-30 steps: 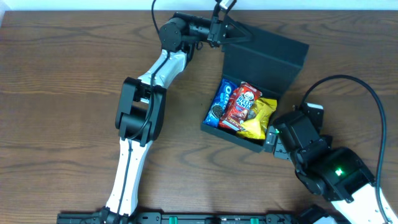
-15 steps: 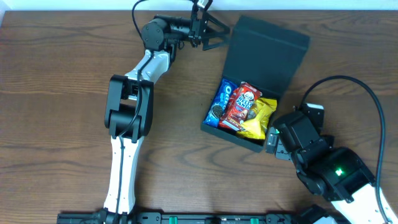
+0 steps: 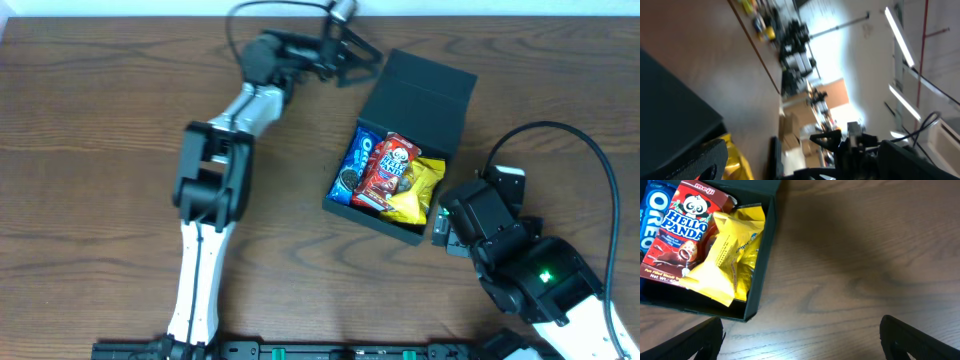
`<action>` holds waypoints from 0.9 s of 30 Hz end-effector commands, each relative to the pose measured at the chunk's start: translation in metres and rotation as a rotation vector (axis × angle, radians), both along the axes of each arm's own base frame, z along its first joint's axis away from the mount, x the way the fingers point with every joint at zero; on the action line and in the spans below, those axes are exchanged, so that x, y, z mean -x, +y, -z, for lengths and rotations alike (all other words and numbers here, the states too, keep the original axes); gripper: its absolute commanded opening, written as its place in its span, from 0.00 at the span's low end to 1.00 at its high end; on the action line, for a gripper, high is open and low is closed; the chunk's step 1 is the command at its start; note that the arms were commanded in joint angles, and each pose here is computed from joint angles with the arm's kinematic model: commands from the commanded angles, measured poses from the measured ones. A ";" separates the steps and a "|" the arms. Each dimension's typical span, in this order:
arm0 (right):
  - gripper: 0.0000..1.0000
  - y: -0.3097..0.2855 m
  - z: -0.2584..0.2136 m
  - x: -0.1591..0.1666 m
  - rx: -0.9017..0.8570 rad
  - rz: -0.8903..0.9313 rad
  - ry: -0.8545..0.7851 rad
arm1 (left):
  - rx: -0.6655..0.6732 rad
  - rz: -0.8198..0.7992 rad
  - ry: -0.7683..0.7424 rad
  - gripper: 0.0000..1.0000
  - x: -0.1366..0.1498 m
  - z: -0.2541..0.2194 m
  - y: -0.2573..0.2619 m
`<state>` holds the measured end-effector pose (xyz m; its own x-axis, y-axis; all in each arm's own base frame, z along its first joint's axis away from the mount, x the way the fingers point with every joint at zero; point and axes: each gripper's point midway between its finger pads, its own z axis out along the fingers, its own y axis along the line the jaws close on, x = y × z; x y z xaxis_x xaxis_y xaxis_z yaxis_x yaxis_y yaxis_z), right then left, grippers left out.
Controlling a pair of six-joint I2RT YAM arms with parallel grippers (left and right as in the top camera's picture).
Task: Pack container
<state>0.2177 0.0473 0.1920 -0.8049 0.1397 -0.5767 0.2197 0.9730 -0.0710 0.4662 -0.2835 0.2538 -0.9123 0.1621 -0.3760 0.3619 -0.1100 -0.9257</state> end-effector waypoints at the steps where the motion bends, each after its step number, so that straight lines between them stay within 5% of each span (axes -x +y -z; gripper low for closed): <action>1: 0.99 -0.005 -0.009 -0.003 0.017 0.009 -0.031 | 0.025 -0.082 -0.180 0.96 -0.003 -0.059 0.044; 9: 0.99 0.015 0.005 0.002 -0.067 -0.041 0.056 | 0.040 -0.104 -0.275 0.96 0.012 -0.102 0.056; 19: 0.99 0.021 0.009 0.004 -0.094 -0.057 0.079 | -0.007 -0.106 0.005 0.96 -0.007 -0.091 0.055; 24: 0.99 0.021 0.009 0.004 -0.094 -0.057 0.079 | -0.007 -0.105 -0.003 0.96 -0.007 -0.091 0.055; 27: 0.99 0.021 0.009 0.004 -0.093 -0.057 0.079 | 0.018 -0.107 -0.158 0.96 -0.001 -0.095 0.055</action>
